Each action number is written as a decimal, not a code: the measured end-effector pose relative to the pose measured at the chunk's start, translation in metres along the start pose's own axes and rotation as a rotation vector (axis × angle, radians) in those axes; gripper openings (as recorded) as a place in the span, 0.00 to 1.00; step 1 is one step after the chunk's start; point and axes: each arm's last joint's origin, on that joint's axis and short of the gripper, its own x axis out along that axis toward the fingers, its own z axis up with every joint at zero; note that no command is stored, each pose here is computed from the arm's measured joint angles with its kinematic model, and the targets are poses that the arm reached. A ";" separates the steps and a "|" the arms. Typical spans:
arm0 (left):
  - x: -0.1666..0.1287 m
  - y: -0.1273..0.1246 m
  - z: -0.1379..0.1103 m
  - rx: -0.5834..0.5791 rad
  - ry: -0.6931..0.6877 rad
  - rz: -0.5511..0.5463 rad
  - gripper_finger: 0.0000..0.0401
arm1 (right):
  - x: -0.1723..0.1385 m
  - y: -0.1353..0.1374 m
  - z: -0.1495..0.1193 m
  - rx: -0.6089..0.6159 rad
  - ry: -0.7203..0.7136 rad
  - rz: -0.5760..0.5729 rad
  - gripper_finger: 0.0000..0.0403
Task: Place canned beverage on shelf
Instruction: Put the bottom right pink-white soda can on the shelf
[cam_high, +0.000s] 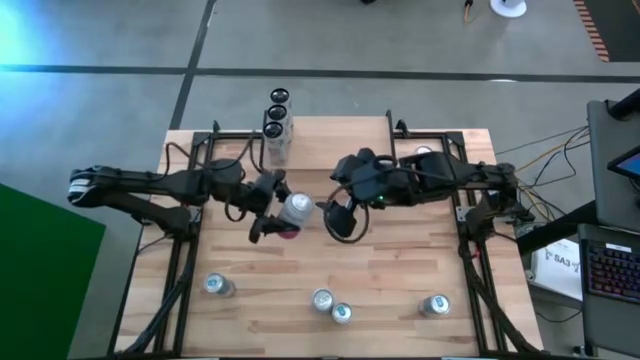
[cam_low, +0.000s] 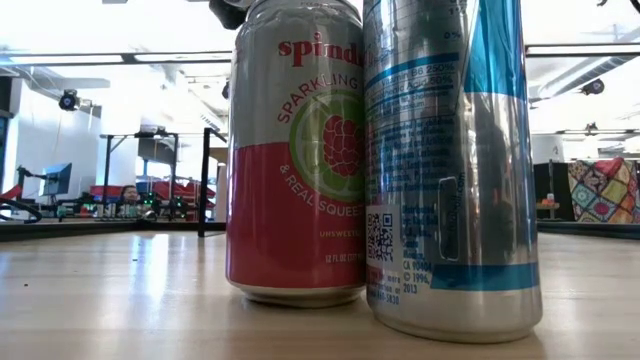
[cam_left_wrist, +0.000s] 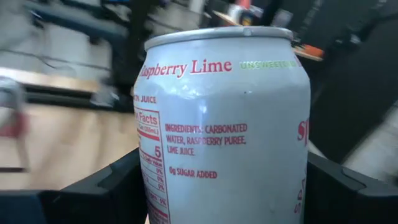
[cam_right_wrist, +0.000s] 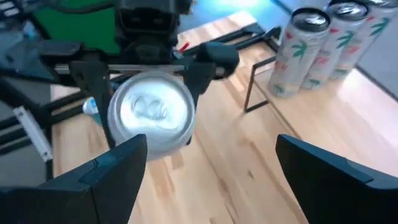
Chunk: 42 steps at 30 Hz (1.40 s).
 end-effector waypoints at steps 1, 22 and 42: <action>-0.002 0.000 0.001 0.010 -0.011 0.019 0.72 | 0.000 0.002 -0.001 0.003 -0.014 -0.008 0.86; -0.008 -0.006 0.009 0.055 -0.093 0.084 0.72 | 0.055 0.016 -0.042 0.182 -0.404 0.104 0.86; -0.004 -0.006 0.010 0.049 -0.116 0.077 0.72 | 0.065 0.015 -0.043 0.144 -0.502 0.135 0.72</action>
